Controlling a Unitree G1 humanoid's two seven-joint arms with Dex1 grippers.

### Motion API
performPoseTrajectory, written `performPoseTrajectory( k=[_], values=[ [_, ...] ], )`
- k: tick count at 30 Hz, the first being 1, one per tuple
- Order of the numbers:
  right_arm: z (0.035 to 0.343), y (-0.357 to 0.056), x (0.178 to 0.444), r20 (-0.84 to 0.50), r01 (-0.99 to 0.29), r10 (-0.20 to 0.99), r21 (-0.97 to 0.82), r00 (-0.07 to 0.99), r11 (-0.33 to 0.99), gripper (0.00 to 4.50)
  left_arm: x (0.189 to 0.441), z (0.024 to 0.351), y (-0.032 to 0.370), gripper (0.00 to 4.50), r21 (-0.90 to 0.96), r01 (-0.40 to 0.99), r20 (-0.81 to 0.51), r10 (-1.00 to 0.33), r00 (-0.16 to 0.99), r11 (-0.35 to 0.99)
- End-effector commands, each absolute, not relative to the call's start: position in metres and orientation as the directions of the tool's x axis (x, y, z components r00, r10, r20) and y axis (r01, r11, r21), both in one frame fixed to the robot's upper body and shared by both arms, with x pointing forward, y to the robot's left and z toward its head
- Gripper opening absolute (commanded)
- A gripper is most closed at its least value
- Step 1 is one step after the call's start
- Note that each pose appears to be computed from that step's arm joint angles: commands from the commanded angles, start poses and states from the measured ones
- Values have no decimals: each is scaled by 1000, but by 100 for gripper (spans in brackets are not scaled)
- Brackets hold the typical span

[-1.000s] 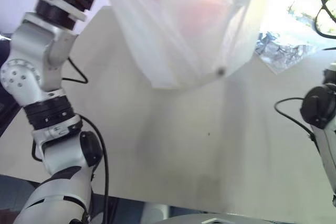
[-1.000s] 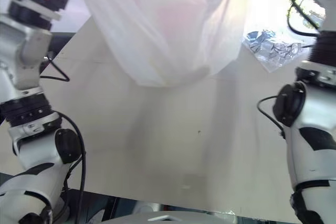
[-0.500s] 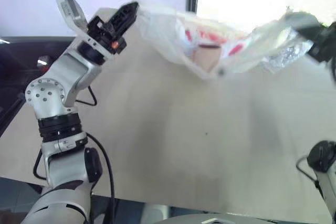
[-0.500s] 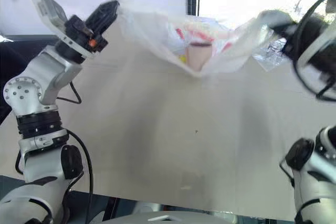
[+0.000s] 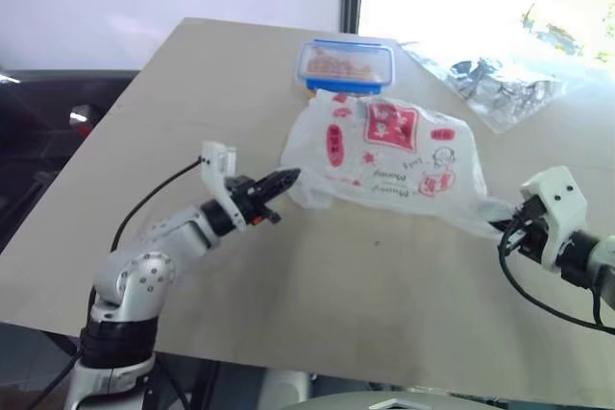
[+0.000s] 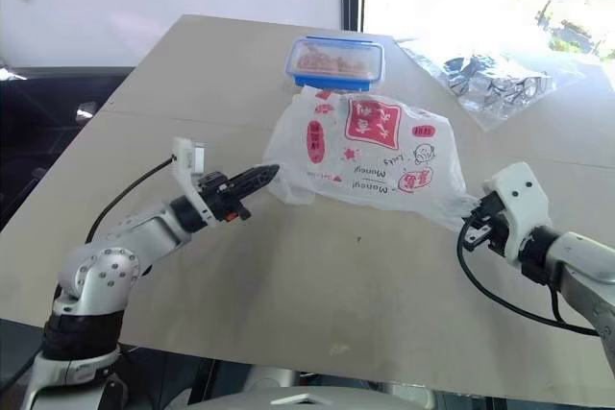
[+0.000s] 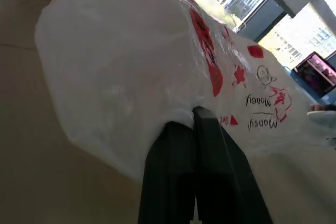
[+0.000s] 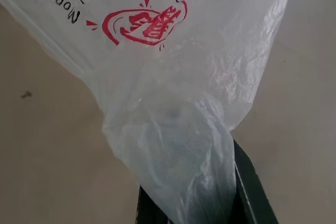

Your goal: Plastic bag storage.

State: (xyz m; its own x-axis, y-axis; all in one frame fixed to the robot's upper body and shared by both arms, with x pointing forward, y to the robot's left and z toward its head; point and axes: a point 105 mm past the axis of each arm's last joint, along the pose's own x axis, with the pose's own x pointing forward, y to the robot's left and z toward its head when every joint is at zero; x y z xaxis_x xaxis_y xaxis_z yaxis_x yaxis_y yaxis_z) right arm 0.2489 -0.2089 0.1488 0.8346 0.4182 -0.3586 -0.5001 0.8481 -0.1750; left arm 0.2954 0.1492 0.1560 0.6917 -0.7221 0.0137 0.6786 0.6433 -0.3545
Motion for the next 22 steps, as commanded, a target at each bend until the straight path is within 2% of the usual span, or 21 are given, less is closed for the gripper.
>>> performPoseTrajectory(
  k=[1,3,5,7,9,16,22],
  values=[
    [157,-210,240,-292,-531,468,-197,834,824,131,272,171,156,89,-271,754,76,-768,636,598],
    [166,-195,225,-208,-608,577,-135,789,783,235,258,166,161,189,-270,763,46,-783,620,588],
    [162,-193,209,-219,-658,630,-88,745,748,325,247,161,166,275,-245,765,2,-789,614,595],
    [157,-198,196,-239,-680,652,-51,720,732,437,240,154,173,380,-224,754,-41,-779,626,617],
    [151,-208,187,-256,-683,655,-28,711,730,450,234,145,176,447,-194,749,-93,-772,628,633],
    [136,-241,176,-350,-655,595,-72,723,752,450,203,122,166,447,-143,808,-211,-815,540,572],
    [128,-272,188,-407,-616,505,-210,761,759,450,206,126,178,447,-152,759,-188,-772,607,633]
  ],
)
